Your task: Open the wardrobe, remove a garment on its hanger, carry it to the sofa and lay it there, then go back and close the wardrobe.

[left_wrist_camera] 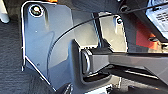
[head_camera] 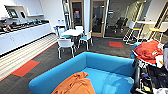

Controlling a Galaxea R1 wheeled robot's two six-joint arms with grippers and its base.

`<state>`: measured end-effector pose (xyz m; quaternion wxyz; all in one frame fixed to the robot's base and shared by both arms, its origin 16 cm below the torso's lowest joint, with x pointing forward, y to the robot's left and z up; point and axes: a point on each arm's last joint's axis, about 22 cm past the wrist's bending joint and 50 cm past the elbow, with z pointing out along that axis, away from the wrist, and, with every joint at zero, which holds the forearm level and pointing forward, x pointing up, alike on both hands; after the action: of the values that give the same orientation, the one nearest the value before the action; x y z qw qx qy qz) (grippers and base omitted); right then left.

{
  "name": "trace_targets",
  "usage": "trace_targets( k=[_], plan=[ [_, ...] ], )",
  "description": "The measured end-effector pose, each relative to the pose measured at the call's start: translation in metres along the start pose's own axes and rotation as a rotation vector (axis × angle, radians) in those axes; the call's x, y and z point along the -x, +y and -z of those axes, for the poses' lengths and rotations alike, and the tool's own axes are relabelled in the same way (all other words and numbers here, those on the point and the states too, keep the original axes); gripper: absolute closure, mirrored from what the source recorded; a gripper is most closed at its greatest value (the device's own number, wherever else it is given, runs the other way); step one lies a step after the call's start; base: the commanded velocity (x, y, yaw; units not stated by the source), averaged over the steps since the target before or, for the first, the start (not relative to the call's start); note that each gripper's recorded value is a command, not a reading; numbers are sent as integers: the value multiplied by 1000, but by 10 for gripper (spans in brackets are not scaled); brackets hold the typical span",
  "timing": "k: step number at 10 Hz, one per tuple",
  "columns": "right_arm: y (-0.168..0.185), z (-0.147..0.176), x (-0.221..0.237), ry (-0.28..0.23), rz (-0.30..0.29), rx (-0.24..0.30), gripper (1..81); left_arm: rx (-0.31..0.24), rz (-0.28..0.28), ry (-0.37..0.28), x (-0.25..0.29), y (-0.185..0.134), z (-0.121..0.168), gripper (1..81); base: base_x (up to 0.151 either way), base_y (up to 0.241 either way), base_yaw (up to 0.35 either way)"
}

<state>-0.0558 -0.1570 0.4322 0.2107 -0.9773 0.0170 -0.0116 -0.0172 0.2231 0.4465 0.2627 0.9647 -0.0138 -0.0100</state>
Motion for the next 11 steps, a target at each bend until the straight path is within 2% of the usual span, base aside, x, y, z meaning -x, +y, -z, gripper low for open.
trace_targets(
  k=[2,11],
  plan=[
    [1,0,0,0,1,2,10,-10,0,-1,0,-4,1,10,0,0,0],
    [8,1,4,-9,4,24,10,4,-4,-2,1,7,-5,10,-77,0,0]
  ],
)
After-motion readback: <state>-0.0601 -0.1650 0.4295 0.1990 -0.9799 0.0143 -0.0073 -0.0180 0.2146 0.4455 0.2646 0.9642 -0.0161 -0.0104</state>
